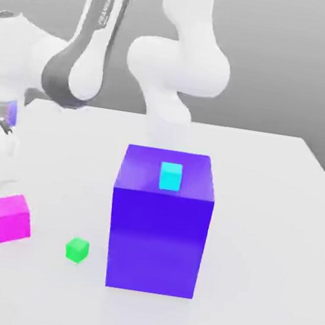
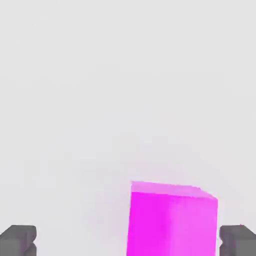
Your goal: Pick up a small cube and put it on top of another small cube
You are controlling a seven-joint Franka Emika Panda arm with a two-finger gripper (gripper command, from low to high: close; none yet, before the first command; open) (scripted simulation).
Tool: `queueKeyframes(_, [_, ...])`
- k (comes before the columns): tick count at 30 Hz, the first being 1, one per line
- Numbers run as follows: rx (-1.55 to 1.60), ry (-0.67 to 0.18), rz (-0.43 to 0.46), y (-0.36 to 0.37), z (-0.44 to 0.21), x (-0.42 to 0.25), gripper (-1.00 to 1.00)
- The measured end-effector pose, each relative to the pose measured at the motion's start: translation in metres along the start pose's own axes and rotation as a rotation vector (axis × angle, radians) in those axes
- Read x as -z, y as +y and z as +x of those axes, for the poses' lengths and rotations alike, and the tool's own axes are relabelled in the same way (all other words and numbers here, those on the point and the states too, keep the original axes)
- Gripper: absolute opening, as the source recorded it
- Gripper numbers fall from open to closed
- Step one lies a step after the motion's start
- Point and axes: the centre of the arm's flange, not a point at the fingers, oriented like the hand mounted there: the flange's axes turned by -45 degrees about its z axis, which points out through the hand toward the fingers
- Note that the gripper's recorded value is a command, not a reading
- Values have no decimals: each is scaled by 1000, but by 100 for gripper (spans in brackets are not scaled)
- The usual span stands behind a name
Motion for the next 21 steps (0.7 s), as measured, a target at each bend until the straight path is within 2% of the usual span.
queueKeyframes(5, [-7,-11,-3,3,-4,-54,0])
queueKeyframes(6, [-7,-11,-3,3,-4,-60,-100])
queueKeyframes(13, [-7,-11,-3,3,-4,-60,-100])
queueKeyframes(19, [-8,-11,-2,2,-4,-4,-100])
queueKeyframes(21, [-8,-12,2,-23,-16,7,-100])
